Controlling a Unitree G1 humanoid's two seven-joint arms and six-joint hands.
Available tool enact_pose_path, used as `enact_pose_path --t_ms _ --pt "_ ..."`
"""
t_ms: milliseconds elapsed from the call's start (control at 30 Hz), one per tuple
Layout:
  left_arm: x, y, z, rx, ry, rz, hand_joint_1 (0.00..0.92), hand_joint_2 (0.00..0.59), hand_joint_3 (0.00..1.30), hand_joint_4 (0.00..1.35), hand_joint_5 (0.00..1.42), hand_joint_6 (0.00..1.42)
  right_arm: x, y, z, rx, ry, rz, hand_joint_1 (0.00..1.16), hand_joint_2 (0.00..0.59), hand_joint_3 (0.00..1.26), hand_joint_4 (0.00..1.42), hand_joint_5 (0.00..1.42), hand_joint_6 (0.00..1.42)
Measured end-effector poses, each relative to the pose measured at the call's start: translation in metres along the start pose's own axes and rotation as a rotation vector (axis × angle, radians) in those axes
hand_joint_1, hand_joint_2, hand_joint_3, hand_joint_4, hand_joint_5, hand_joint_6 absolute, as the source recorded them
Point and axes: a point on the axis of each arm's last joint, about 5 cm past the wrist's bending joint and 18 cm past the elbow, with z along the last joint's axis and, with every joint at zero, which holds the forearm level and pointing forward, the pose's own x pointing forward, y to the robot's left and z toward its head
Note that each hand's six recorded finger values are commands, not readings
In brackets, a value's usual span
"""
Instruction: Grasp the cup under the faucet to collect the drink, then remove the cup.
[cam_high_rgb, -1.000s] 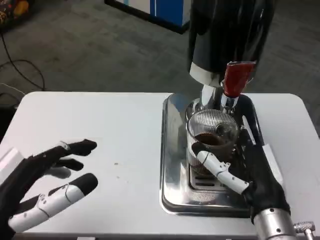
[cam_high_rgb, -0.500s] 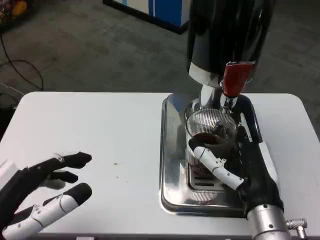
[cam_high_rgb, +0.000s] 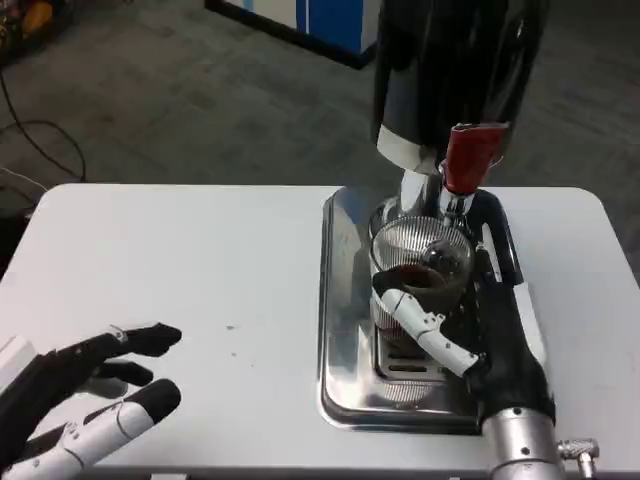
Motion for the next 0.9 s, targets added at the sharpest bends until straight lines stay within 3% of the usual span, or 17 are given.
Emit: enact_pose_path --t_ms 433,900 --pt "-0.0009 0.0014 -0.0004 0.005 0.010 -0.017 0.077 0.124 0.31 0.25 0.33 0.34 0.0010 0.0049 -0.0020 -0.019 -0.002 -0.021 0.67 0.186 0.04 0.11 0.21 0.07" --pt "-0.0006 0.0024 -0.0004 0.008 0.012 -0.025 0.042 0.113 0.31 0.25 0.33 0.33 0.0015 0.0086 -0.0031 -0.062 -0.011 -0.071 0.73 0.191 0.19 0.32 0.44 0.25"
